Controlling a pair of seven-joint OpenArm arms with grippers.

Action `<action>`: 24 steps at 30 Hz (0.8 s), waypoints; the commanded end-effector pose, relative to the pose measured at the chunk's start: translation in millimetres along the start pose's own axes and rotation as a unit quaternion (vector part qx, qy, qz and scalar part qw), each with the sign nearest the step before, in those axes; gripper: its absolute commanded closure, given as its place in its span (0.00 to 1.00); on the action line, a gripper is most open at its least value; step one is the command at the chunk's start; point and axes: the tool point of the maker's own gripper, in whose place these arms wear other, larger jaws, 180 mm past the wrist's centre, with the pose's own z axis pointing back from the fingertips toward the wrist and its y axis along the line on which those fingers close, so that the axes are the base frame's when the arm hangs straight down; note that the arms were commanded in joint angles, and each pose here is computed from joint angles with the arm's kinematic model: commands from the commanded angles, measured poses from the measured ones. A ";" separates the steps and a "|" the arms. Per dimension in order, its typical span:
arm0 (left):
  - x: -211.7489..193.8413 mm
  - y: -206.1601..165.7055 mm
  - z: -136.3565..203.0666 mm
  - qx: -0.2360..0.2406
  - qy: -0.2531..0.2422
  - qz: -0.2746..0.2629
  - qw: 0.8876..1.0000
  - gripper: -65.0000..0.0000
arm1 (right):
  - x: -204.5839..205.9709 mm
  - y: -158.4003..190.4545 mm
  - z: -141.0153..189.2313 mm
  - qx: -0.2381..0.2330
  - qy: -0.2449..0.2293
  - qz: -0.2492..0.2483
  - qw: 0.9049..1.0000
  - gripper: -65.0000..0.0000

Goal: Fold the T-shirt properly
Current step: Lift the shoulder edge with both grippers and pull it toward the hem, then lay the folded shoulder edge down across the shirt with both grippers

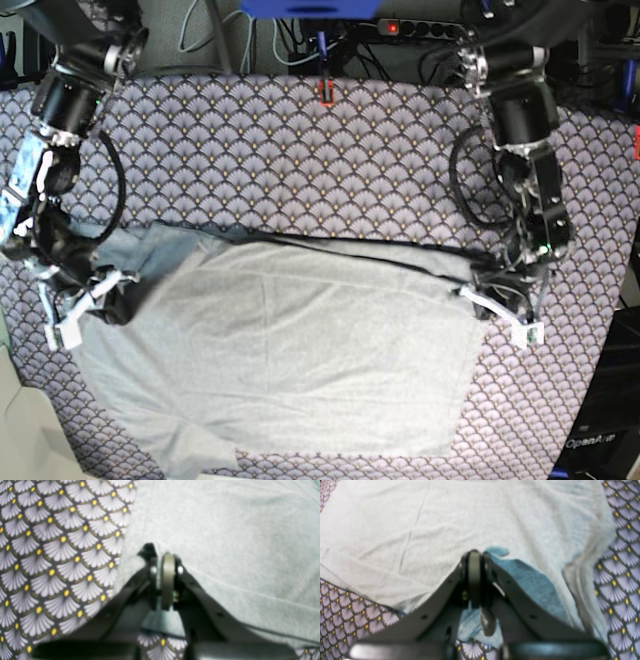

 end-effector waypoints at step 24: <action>73.1 -9.3 -21.3 -0.018 -0.050 0.020 0.998 1.00 | 48.0 -10.1 -32.0 0.000 -0.052 0.010 0.999 1.00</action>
